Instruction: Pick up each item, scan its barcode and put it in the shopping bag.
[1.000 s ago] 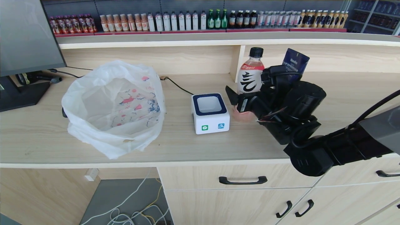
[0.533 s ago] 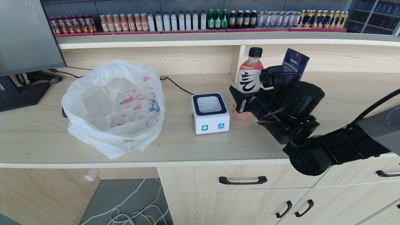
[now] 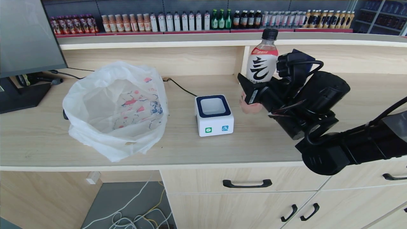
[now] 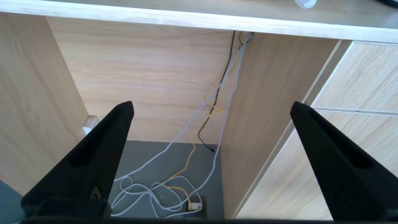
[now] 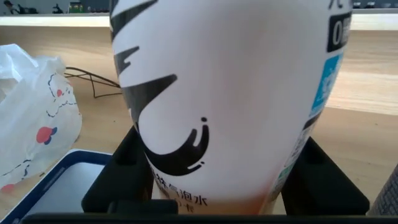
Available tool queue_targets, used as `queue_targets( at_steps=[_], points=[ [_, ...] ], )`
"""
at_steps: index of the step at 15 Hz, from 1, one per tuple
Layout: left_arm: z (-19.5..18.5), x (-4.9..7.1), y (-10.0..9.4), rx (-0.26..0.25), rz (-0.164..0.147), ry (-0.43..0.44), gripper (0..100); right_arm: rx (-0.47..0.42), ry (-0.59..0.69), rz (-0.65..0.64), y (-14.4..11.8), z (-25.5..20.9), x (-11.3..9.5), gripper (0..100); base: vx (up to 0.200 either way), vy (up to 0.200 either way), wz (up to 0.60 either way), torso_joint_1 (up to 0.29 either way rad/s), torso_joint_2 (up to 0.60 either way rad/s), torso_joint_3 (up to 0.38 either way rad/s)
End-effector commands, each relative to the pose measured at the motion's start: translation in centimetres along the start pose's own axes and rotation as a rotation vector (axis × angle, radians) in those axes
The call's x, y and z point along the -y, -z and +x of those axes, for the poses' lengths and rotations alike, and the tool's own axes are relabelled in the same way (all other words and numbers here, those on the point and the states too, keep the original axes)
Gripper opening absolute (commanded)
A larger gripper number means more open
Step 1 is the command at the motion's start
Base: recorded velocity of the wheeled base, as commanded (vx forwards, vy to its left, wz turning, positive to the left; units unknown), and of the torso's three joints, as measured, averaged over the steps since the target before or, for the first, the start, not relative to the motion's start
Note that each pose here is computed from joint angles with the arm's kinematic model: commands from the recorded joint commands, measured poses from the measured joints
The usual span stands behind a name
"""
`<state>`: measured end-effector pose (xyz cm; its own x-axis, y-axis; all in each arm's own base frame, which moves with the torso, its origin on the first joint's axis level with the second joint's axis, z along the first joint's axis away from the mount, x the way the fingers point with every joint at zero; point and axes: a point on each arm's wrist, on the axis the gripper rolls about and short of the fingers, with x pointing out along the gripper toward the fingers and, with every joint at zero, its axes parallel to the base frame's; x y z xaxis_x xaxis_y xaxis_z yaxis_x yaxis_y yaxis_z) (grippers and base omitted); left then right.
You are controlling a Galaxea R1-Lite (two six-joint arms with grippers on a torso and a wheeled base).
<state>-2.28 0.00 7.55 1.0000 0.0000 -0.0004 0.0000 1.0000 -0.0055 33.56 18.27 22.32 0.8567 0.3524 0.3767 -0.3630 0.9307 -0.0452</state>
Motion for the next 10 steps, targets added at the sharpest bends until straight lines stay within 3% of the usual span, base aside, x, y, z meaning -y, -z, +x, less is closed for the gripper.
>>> queue_targets(
  at_steps=[1,10],
  points=[
    [0.0,0.0,0.0,0.0,-0.001,0.0,100,0.055,-0.034,-0.003,-1.0,-0.7,-0.1,0,0.0,0.0,0.0,0.0,0.0,0.0],
    [0.0,0.0,0.0,0.0,-0.001,0.0,100,0.053,-0.016,-0.134,-6.1,-8.4,1.3,0,0.0,0.0,0.0,0.0,0.0,0.0]
  ],
)
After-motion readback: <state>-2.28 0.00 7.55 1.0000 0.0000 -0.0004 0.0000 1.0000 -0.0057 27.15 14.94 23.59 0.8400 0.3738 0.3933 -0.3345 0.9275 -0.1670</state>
